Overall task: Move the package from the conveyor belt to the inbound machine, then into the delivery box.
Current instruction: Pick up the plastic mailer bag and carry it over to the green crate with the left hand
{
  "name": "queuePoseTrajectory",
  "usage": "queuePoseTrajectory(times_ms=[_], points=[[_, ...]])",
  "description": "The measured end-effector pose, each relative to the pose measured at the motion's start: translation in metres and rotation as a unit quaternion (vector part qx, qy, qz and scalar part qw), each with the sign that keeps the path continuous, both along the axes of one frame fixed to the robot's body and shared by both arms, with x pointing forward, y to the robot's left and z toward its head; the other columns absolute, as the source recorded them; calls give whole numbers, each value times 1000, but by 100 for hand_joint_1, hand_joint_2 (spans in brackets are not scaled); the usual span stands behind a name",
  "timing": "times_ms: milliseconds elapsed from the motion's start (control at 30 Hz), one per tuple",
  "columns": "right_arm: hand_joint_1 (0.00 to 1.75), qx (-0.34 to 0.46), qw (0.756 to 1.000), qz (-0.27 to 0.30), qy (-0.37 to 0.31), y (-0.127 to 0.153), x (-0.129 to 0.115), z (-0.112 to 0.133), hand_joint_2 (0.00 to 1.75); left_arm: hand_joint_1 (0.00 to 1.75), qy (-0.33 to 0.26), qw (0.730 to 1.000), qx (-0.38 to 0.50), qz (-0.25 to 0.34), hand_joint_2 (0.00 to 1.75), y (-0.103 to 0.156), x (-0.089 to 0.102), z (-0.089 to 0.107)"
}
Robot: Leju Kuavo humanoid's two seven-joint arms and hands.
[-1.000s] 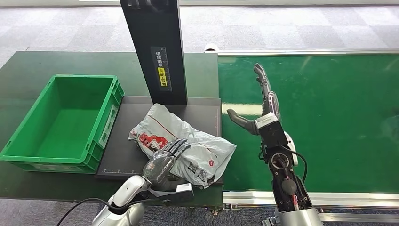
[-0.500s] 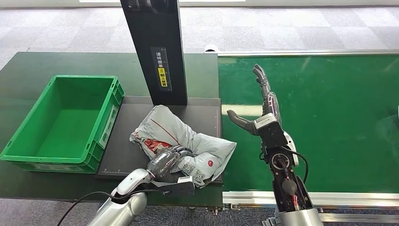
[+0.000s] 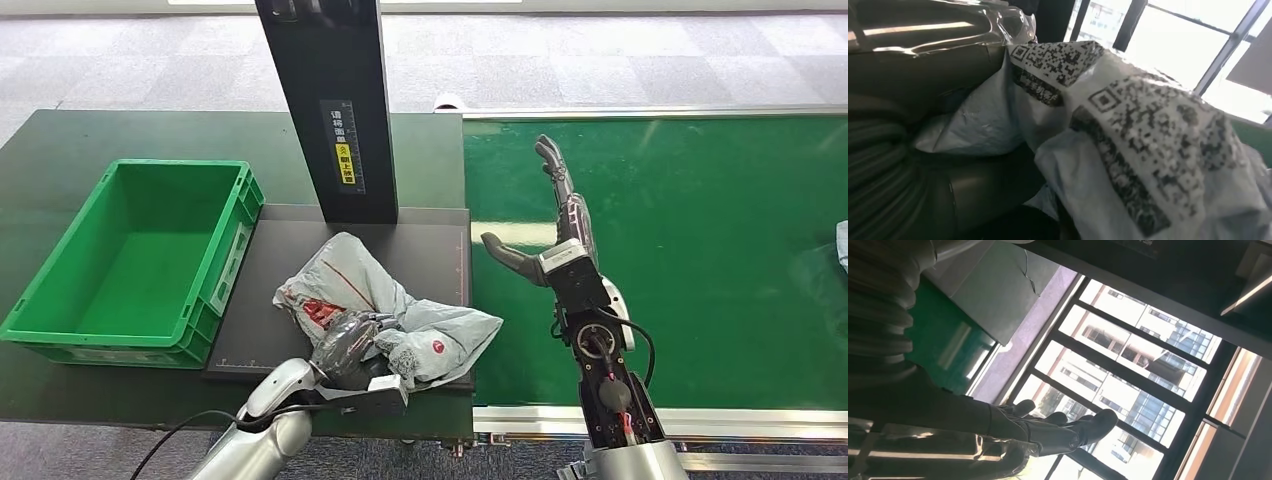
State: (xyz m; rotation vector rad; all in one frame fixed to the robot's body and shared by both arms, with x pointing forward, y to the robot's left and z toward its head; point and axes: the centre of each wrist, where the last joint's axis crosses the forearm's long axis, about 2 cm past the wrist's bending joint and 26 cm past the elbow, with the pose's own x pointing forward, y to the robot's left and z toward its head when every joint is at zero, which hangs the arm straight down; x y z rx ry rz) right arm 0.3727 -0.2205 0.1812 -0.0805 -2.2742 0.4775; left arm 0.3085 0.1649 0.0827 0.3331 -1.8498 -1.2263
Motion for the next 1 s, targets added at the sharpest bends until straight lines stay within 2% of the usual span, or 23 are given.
queuePoseTrajectory(times_ms=[167,333,433,533,767,867,1000], points=[[0,6,1000,8,12,2,0,-2,175,175,-116,985,-115,58,175,6,3,22],[0,19,999,26,31,7,3,-3,175,175,-174,967,-170,78,175,11,3,36],[0,82,988,82,106,15,7,-9,175,175,-233,943,-213,102,175,14,0,43],[0,170,953,154,198,25,10,-22,175,175,-281,919,-244,130,175,19,-2,52],[0,245,905,181,296,41,12,-47,175,175,-371,878,-243,178,175,34,-9,87],[0,250,897,182,316,47,11,-53,175,175,-415,862,-211,199,175,46,-11,102],[0,247,893,181,330,51,9,-58,175,175,-440,845,-201,228,175,58,-14,113]])
